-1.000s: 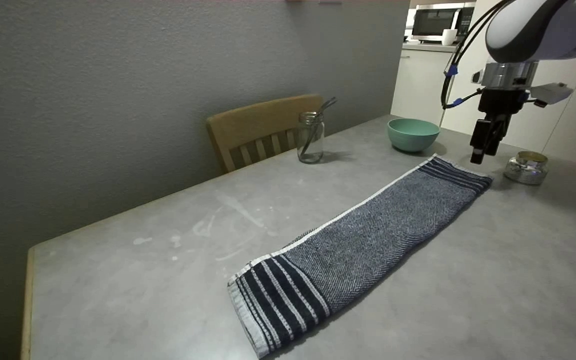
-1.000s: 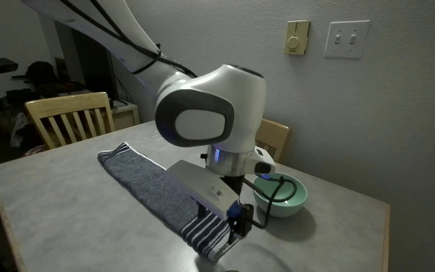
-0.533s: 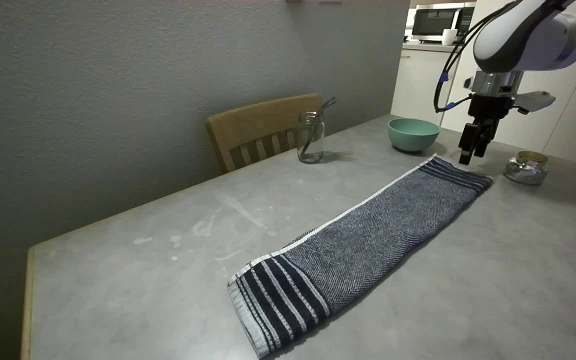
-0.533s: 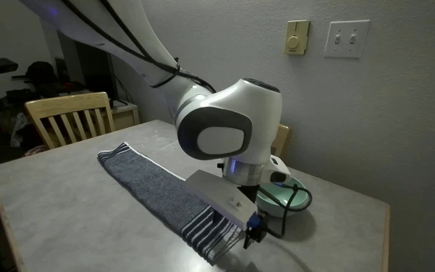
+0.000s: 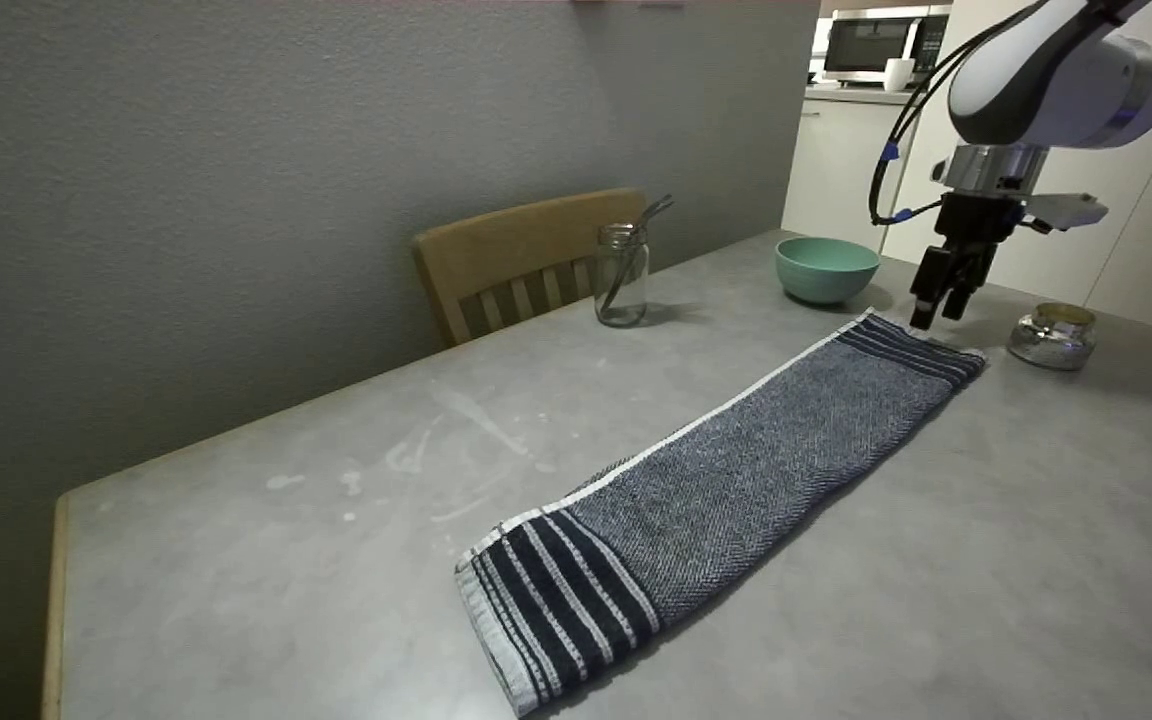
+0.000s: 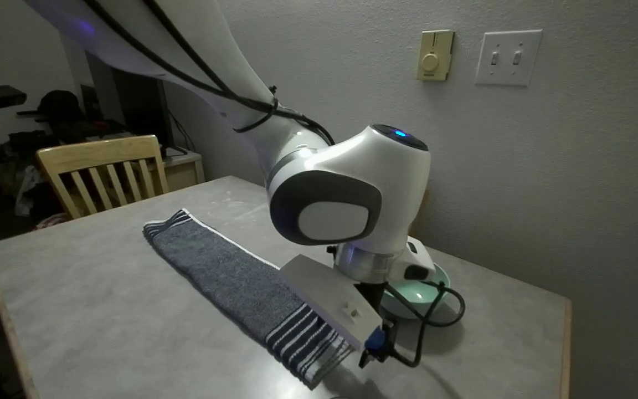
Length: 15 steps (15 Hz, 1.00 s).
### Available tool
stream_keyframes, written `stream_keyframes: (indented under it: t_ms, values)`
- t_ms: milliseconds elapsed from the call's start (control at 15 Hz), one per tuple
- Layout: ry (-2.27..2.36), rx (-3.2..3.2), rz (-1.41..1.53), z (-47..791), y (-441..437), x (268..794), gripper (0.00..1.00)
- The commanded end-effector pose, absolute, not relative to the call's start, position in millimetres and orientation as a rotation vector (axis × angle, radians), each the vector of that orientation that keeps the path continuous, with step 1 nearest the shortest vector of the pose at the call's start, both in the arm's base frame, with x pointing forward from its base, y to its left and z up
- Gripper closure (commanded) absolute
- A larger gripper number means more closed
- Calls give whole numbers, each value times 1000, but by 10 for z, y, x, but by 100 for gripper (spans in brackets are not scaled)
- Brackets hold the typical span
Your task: Fold the towel.
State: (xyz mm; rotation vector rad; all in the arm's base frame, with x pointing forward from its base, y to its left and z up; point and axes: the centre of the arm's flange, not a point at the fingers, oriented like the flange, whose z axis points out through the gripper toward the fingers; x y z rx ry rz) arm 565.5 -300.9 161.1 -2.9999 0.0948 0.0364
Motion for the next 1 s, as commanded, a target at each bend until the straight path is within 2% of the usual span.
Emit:
stream_keyframes:
  t_ms: [0, 733, 800, 867, 933]
  values:
    - [100, -2936, 27, 1525, -3038, 5656, 0]
    - [110, -2890, 81, 1320, -2996, 5652, 0]
    - [107, -2888, 82, 1316, -2997, 5652, 7]
    - [102, -2887, 82, 1315, -2996, 5650, 23]
    - [101, -2887, 81, 1323, -3000, 5651, 31]
